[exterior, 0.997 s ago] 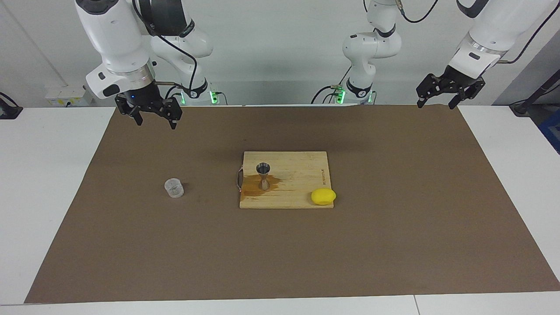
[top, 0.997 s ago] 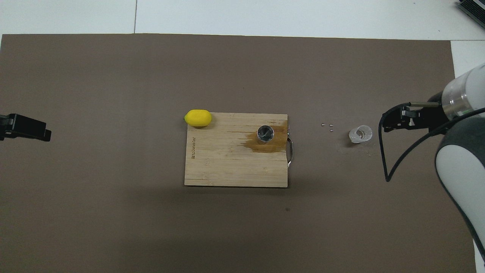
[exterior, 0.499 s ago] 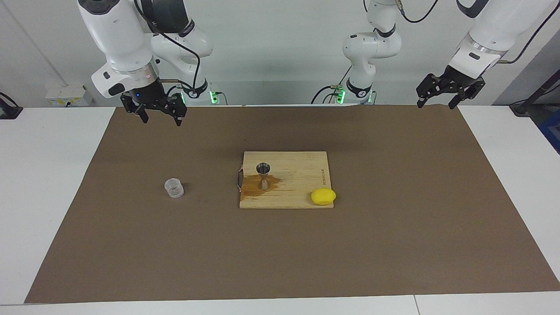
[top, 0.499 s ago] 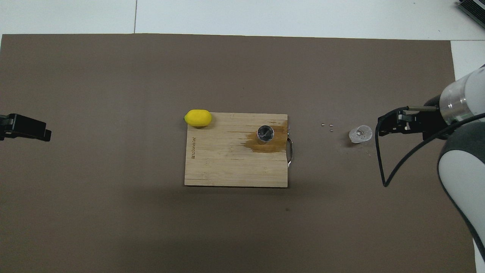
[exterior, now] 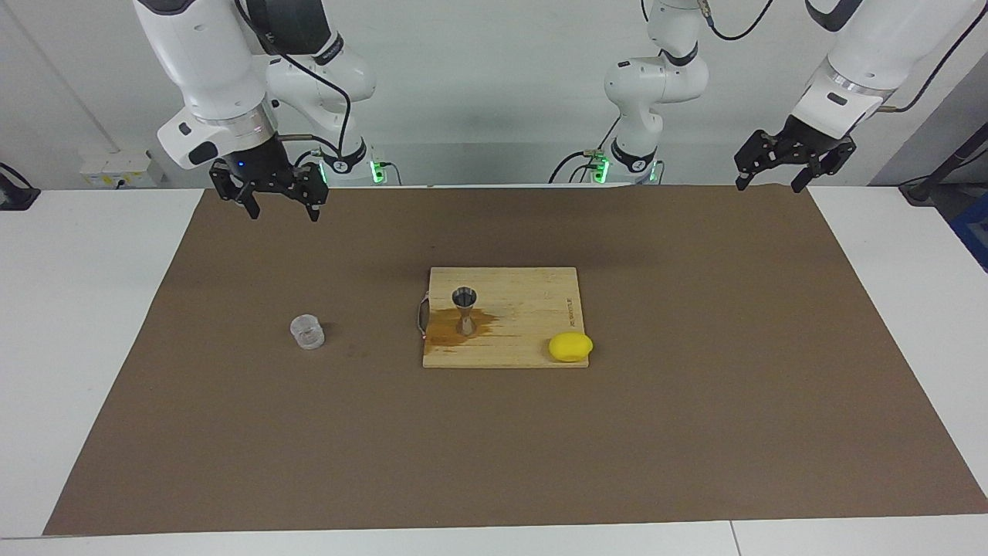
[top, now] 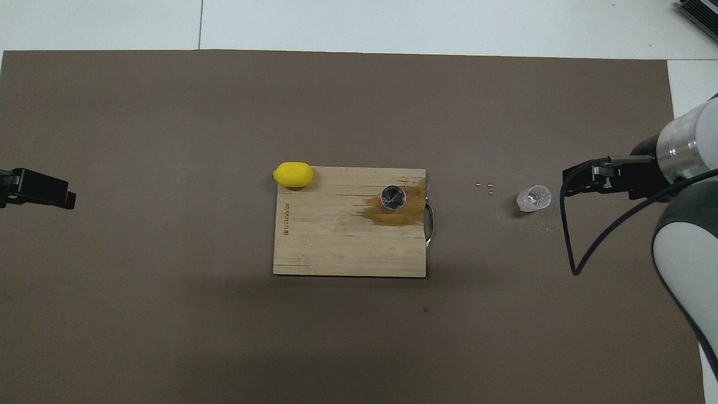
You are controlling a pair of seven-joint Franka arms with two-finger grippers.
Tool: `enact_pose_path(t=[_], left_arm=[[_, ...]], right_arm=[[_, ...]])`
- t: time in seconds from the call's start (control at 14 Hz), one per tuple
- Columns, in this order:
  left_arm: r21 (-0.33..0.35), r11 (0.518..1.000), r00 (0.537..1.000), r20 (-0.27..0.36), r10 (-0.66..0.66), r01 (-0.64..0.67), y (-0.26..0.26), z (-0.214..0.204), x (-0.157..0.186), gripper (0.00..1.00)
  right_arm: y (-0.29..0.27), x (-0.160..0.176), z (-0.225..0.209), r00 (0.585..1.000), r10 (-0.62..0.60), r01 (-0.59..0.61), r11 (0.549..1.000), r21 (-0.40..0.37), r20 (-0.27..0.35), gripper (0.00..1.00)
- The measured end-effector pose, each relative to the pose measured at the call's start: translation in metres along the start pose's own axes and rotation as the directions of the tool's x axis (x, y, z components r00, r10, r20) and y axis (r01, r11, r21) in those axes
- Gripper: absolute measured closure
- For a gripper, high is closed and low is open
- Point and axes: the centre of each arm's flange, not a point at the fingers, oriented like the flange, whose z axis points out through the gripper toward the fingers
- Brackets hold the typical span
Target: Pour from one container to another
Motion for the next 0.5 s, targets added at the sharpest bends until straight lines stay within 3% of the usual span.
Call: enact_pose_path(t=[0.5], left_arm=[[0.000,1.000,1.000,0.000,0.000,0.000,0.0000,0.0000,0.0000,0.00]], right_arm=[[0.0006,0.0004,0.0002,1.000,-0.016,0.016,1.000,-0.005,-0.003,0.00]])
